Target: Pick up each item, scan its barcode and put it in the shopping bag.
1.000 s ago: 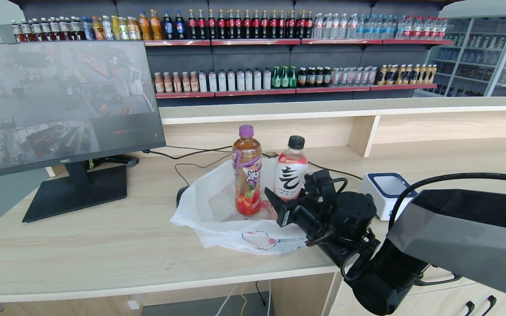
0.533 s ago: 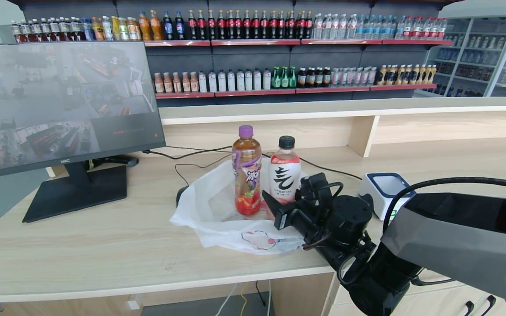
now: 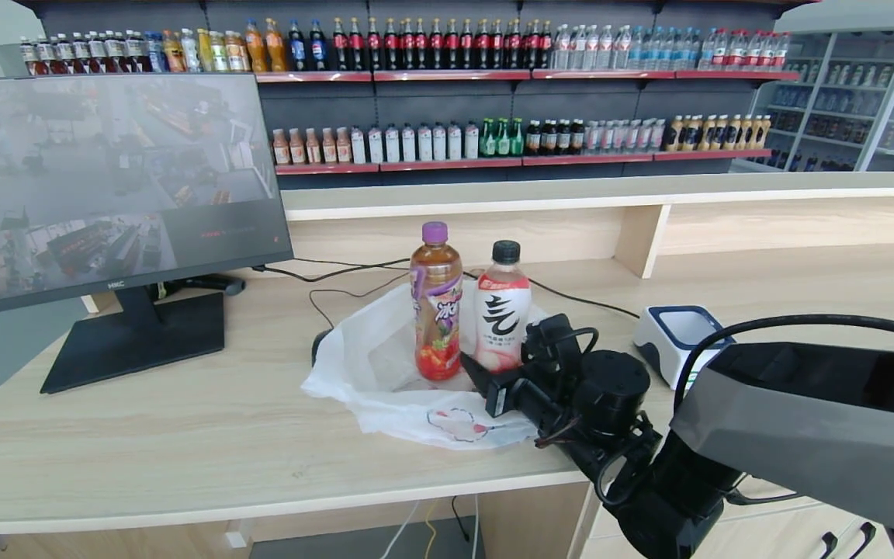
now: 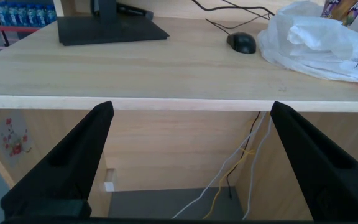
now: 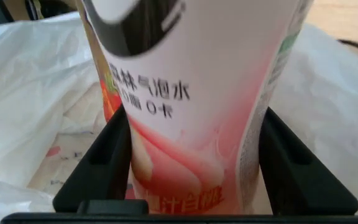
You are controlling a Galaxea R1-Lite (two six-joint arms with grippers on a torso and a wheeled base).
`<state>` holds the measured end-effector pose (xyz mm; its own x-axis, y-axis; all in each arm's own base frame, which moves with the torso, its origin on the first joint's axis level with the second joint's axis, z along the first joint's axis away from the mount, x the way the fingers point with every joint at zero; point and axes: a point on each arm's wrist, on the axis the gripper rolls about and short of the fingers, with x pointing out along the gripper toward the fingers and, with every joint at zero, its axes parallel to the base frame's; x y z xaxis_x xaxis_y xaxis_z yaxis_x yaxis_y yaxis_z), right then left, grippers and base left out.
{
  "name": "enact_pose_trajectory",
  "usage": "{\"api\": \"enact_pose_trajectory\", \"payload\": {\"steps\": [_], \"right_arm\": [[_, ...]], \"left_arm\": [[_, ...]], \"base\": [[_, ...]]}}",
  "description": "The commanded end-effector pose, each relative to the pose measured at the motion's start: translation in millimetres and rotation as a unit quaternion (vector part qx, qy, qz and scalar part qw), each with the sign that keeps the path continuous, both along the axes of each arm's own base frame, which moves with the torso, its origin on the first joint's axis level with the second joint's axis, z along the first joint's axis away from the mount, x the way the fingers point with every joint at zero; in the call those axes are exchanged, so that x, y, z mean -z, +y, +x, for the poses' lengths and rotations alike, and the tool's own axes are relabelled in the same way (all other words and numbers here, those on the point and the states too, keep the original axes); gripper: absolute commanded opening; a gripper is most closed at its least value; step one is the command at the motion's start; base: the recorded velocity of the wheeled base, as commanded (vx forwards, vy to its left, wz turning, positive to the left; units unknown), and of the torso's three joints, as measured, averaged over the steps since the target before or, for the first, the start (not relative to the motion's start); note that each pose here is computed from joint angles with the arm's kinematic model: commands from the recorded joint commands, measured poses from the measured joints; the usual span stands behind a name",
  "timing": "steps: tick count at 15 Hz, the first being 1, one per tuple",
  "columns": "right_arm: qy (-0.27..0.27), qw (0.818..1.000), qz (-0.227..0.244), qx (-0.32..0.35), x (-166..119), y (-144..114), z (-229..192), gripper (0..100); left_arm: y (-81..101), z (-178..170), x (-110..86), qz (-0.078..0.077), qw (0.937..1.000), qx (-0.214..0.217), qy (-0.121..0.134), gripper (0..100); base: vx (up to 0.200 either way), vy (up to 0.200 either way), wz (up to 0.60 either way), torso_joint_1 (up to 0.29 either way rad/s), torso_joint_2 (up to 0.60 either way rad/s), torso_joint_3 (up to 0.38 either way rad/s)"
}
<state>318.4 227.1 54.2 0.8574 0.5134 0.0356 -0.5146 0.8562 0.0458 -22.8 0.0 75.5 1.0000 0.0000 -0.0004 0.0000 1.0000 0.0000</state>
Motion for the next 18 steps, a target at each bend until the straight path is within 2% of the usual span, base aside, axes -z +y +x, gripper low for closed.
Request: {"api": "enact_pose_trajectory", "payload": {"steps": [1,7,10,11,15,18], "right_arm": [[-0.016,1.000,0.011,0.009,-8,-6,4,100],[-0.026,0.999,0.019,0.010,-23,-11,-3,100],[-0.036,0.999,0.025,0.010,-42,-19,-15,100],[-0.043,0.999,0.030,0.005,-57,-25,-31,100],[-0.044,0.999,0.031,-0.001,-86,-59,-85,100],[-0.043,0.998,0.028,-0.028,-97,-89,-146,100]], "left_arm": [[0.0,0,0.0,0.000,1.0000,0.000,0.000,100],[0.0,0,0.0,0.000,1.0000,0.000,0.000,100],[0.0,0,0.0,0.000,1.0000,0.000,0.000,100],[0.0,0,0.0,0.000,1.0000,0.000,0.000,100],[0.0,0,0.0,0.000,1.0000,0.000,0.000,100],[0.0,0,0.0,0.000,1.0000,0.000,0.000,100]], "base": [[0.000,0.000,0.00,0.000,0.00,0.000],[0.000,0.000,0.00,0.000,0.00,0.000],[0.000,0.000,0.00,0.000,0.00,0.000],[0.000,0.000,0.00,0.000,0.00,0.000],[0.000,0.000,0.00,0.000,0.00,0.000],[0.000,0.000,0.00,0.000,0.00,0.000]]}}
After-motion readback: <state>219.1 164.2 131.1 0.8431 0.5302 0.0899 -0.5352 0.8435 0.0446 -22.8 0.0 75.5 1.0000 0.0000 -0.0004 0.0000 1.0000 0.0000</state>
